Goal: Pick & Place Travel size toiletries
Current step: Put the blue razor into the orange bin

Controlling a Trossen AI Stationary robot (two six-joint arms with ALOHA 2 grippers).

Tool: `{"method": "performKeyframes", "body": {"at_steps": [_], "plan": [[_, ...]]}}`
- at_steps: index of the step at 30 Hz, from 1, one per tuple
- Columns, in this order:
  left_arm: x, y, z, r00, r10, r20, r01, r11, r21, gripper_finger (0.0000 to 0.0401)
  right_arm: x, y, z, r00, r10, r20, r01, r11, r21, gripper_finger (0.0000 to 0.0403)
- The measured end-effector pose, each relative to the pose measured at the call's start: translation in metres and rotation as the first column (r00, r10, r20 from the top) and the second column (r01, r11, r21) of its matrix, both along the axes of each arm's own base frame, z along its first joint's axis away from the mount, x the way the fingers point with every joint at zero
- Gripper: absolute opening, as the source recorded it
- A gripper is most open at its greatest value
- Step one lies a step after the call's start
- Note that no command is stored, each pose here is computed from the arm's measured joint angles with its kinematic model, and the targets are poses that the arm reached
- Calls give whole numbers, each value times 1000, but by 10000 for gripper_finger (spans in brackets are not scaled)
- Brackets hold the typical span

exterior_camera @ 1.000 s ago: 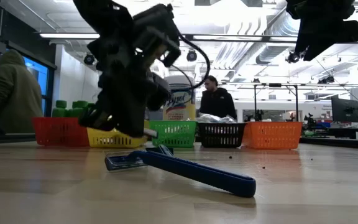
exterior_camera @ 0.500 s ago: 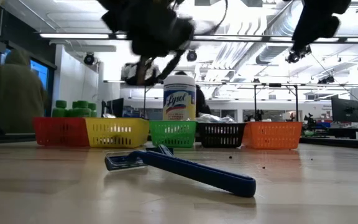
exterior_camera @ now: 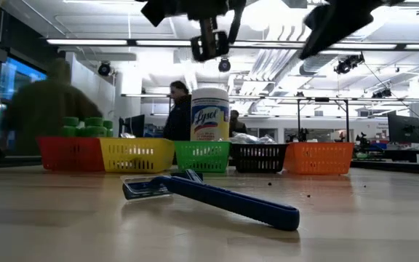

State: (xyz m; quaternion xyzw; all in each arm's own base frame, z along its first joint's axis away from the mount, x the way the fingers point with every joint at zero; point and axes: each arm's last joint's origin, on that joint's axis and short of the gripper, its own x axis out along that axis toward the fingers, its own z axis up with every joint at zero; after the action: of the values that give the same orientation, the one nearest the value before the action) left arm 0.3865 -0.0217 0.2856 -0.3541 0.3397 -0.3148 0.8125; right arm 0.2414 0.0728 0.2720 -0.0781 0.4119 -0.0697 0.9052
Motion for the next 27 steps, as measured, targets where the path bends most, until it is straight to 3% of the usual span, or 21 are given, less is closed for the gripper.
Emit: {"method": "performKeyframes", "body": {"at_steps": [5,11,17,27], "plan": [[2,-2,10,983,-112,145,117,993,-24,6,18,5,3,988,123,97,-109,985,-136,160],[2,-2,12,979,-127,157,135,990,-36,6,28,6,5,976,187,111,-139,928,-346,160],[2,-2,12,981,-120,155,126,991,-35,6,28,7,7,975,189,117,-125,902,-413,160],[3,-2,12,981,-116,153,123,992,-36,6,29,25,17,918,370,145,-252,823,-509,160]]}}
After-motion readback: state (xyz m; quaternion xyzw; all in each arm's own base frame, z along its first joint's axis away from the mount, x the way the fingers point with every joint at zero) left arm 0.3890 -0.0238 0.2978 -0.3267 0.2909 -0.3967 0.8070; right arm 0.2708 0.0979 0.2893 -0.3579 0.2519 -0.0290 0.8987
